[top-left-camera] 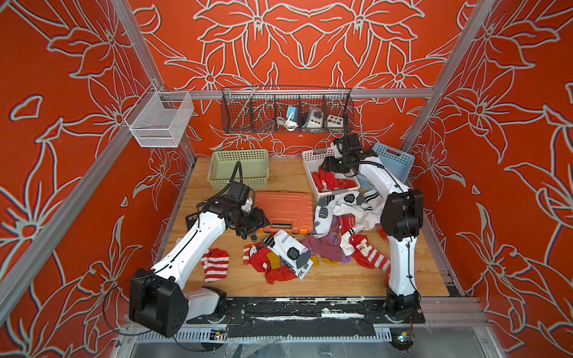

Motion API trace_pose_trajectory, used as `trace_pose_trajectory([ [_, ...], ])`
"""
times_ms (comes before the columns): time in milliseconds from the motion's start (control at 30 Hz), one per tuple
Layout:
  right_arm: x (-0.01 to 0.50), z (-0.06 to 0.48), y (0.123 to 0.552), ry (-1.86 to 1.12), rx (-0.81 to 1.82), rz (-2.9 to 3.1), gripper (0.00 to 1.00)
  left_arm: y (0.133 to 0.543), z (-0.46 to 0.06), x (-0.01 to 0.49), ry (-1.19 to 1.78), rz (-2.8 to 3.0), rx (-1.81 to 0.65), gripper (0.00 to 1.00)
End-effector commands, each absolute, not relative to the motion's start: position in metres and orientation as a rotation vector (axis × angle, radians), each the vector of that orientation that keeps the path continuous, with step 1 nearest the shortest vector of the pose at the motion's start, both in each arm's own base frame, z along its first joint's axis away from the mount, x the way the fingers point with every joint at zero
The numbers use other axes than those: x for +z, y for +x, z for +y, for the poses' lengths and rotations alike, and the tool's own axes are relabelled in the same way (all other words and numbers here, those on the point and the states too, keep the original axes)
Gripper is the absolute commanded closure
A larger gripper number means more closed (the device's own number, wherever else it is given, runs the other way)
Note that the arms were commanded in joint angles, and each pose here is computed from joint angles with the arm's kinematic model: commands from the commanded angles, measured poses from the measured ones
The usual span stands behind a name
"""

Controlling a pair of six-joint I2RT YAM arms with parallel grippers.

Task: Sort the socks into the basket by color
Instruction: Place the sock in the bin.

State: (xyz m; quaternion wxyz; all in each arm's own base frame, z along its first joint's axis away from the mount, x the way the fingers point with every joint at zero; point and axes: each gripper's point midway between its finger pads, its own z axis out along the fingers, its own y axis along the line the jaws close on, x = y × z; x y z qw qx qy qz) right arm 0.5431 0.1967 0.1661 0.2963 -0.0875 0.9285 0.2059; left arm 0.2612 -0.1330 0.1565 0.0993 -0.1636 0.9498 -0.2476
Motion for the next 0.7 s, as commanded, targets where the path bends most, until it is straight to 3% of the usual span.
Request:
trace_pose_trajectory([
  [0, 0.168, 0.192, 0.54, -0.222, 0.512, 2.495, 0.25, 0.247, -0.132, 0.144, -0.483, 2.887, -0.712, 0.35],
  [333, 0.202, 0.194, 0.526, -0.219, 0.528, 2.448, 0.23, 0.228, -0.127, 0.124, -0.485, 2.998, -0.614, 0.36],
  [667, 0.233, 0.217, 0.476, -0.279, 0.575, 2.425, 0.23, 0.203, -0.113, 0.088, -0.587, 3.099, -0.42, 0.44],
])
